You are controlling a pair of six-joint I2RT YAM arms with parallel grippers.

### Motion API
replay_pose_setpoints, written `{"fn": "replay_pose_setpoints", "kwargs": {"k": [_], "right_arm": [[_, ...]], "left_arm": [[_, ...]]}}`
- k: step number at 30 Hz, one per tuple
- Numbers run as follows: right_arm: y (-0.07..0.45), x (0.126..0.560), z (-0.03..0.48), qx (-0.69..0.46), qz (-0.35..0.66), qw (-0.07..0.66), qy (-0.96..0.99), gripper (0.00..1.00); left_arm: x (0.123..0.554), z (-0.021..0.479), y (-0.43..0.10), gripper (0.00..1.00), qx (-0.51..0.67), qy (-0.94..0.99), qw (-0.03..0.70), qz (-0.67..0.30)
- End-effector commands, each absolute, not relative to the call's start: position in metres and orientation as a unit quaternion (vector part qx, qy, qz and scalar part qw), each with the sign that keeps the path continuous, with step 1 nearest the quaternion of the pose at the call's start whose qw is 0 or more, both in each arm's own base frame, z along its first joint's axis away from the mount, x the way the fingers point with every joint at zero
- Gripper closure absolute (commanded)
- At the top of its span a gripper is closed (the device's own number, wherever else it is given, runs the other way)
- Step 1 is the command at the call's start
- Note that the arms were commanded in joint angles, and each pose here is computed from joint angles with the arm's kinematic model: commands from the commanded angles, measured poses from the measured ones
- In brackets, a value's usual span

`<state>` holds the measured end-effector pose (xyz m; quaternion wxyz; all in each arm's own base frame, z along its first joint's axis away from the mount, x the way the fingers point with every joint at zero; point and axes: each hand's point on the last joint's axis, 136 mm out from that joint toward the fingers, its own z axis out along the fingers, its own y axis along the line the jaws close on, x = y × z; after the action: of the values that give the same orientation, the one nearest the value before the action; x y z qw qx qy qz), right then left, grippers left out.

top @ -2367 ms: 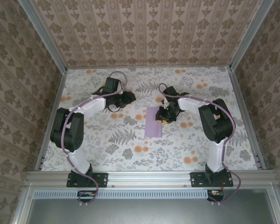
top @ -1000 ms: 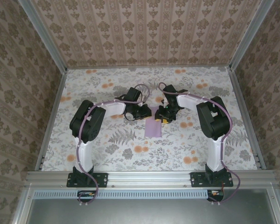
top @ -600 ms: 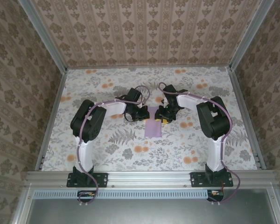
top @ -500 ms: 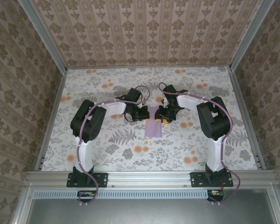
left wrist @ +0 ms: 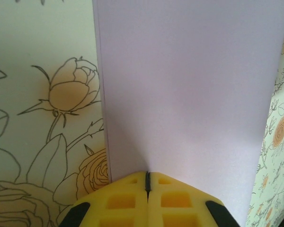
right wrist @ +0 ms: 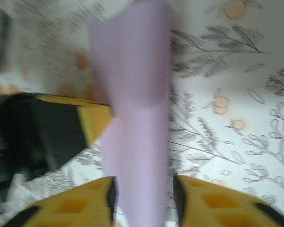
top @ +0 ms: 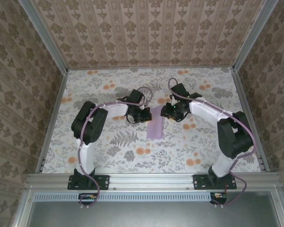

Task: Fold a paper plane with a square sheet of paper (pick it up from the middle)
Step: Fold the square sheet of paper in half at the center of the table.

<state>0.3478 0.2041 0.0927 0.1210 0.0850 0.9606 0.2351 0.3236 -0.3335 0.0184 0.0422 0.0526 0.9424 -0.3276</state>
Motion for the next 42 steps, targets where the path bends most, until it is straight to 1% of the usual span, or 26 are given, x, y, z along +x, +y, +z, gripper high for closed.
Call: {"fn": "replay_pose_setpoints", "kwargs": {"k": [1, 3, 6, 8, 13, 22, 32, 42], "right_arm": [[0.224, 0.348, 0.088, 0.088, 0.251, 0.122, 0.956, 0.74], [0.236, 0.350, 0.081, 0.079, 0.249, 0.117, 0.958, 0.87], [0.249, 0.353, 0.070, 0.073, 0.246, 0.107, 0.961, 0.97], [0.252, 0.355, 0.062, 0.076, 0.243, 0.101, 0.962, 1.00], [0.259, 0.362, 0.048, 0.077, 0.244, 0.095, 0.962, 1.00], [0.256, 0.365, 0.028, 0.082, 0.224, 0.081, 0.968, 1.00], [0.236, 0.360, 0.007, 0.088, 0.211, 0.069, 0.971, 1.00], [0.198, 0.345, 0.003, 0.093, 0.210, 0.073, 0.971, 1.00]], "left_arm": [[0.290, -0.041, -0.287, 1.00, 0.029, 0.976, -0.015, -0.214], [0.291, -0.042, -0.286, 1.00, 0.027, 0.977, -0.011, -0.213], [0.290, -0.043, -0.285, 1.00, 0.026, 0.977, -0.011, -0.211], [0.290, -0.043, -0.285, 1.00, 0.026, 0.977, -0.011, -0.211], [0.287, -0.045, -0.285, 1.00, 0.026, 0.978, -0.014, -0.208], [0.285, -0.051, -0.282, 1.00, 0.016, 0.980, -0.021, -0.198], [0.276, -0.066, -0.267, 1.00, 0.005, 0.986, -0.036, -0.163], [0.264, -0.082, -0.252, 1.00, -0.005, 0.989, -0.053, -0.141]]}}
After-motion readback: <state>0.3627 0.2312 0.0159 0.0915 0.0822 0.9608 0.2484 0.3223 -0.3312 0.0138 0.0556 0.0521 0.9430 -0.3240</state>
